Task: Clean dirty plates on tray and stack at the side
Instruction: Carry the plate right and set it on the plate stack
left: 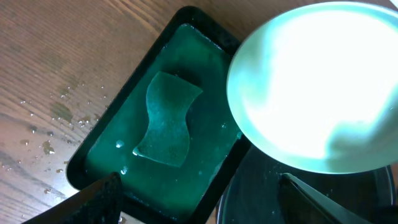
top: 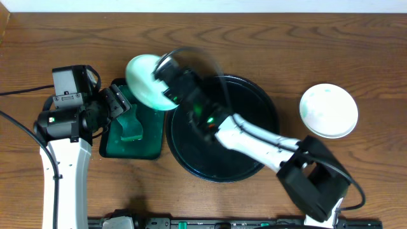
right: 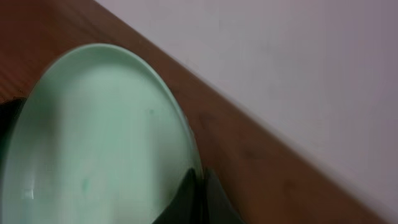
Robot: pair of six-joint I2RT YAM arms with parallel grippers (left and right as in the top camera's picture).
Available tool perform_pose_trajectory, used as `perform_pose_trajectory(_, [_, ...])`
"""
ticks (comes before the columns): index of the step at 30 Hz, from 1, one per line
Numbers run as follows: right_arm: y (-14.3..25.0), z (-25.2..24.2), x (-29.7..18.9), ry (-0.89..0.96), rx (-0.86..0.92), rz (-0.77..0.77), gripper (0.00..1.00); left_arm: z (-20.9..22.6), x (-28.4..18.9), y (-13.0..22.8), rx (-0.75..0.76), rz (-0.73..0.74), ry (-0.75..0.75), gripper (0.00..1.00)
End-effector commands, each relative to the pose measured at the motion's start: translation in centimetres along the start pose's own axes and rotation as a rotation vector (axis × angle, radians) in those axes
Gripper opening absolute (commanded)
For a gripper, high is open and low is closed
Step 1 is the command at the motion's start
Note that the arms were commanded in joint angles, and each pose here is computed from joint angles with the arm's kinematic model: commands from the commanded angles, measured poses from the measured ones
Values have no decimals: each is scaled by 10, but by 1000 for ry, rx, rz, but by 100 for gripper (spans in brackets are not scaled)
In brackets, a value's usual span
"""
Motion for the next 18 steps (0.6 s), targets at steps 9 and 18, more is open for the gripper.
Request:
perform_pose_trajectory(9, [20, -176, -77, -125, 705, 106, 1, -4, -6, -4, 7, -10, 18, 80])
perform_pose_trajectory(18, [190, -279, -179, 199, 999, 679, 1, -4, -6, -4, 7, -10, 18, 80])
Point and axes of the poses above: each gripper's point midway between its finger pads, its own x axis out along the fingers, its own z axis along the line the jaws close on, y = z × x, the point moved 5 cm from there along -x, back along the fingers, and after that the axes turned 13 degrees about -x, right-handed, at the moved point
